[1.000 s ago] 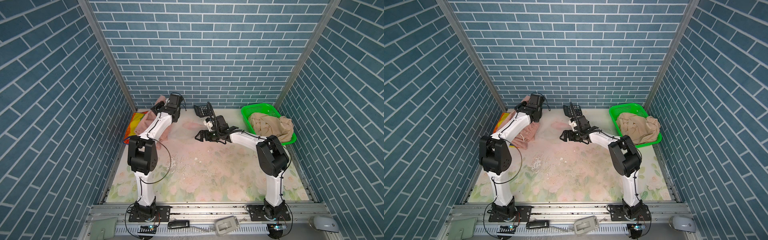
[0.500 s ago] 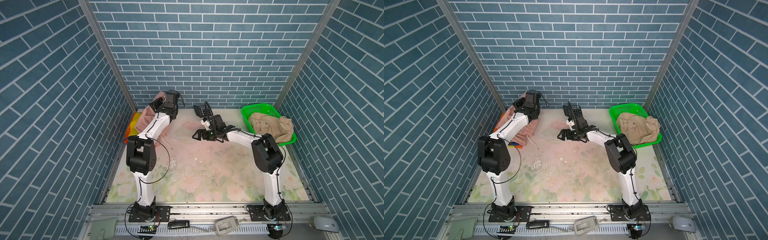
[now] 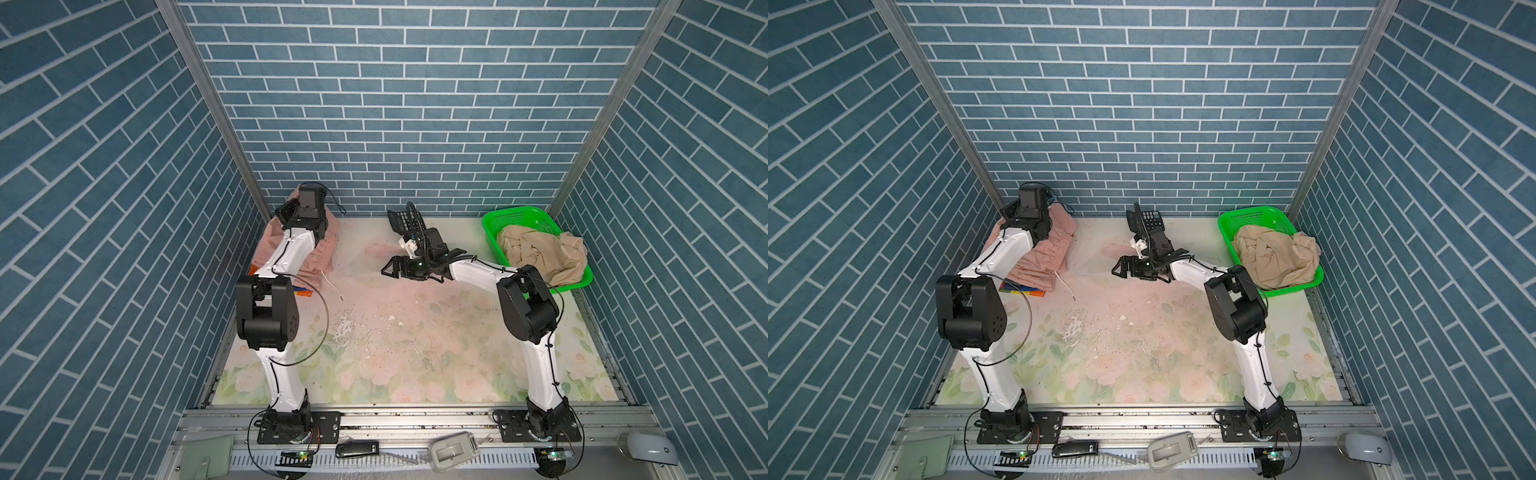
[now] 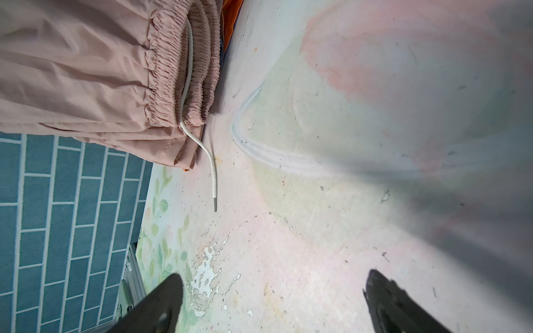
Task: Fold and stack the shorts
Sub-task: 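Lift the pink bundle with left gripper and lay it on the rainbow shorts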
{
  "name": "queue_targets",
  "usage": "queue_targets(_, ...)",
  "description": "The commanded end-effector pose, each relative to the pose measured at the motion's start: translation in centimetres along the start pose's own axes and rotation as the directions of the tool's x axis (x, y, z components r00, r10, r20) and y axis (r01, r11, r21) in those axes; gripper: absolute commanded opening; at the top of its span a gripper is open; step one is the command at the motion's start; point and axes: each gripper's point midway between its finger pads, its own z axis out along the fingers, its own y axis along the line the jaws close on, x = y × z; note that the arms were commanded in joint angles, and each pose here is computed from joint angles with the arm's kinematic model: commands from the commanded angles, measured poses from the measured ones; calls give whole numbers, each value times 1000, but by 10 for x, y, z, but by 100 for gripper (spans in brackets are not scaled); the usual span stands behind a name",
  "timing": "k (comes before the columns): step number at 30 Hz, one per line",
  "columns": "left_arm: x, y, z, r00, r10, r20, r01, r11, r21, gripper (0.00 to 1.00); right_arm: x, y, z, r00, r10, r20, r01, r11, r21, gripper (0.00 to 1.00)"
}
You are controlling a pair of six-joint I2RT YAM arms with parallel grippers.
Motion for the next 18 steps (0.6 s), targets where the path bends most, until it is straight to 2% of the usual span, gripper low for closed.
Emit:
queue_targets(1,2,16,17,996,-63,56,64,998,-14,0,-3,5,4,1000,14,-5,-14,1000,-25,99)
queue_targets(8,-4,3,53,993,-49,106,51,999,-11,0,3,2,7,999,35,-16,-36,999,-27,99)
queue_targets(17,-14,-38,91,998,-13,63,13,1000,-2,0,10,-9,20,997,65,-50,-67,997,-26,99)
queue_targets(18,-15,-37,93,998,-16,62,16,1000,-9,6,11,-8,19,997,65,-52,-67,997,-26,99)
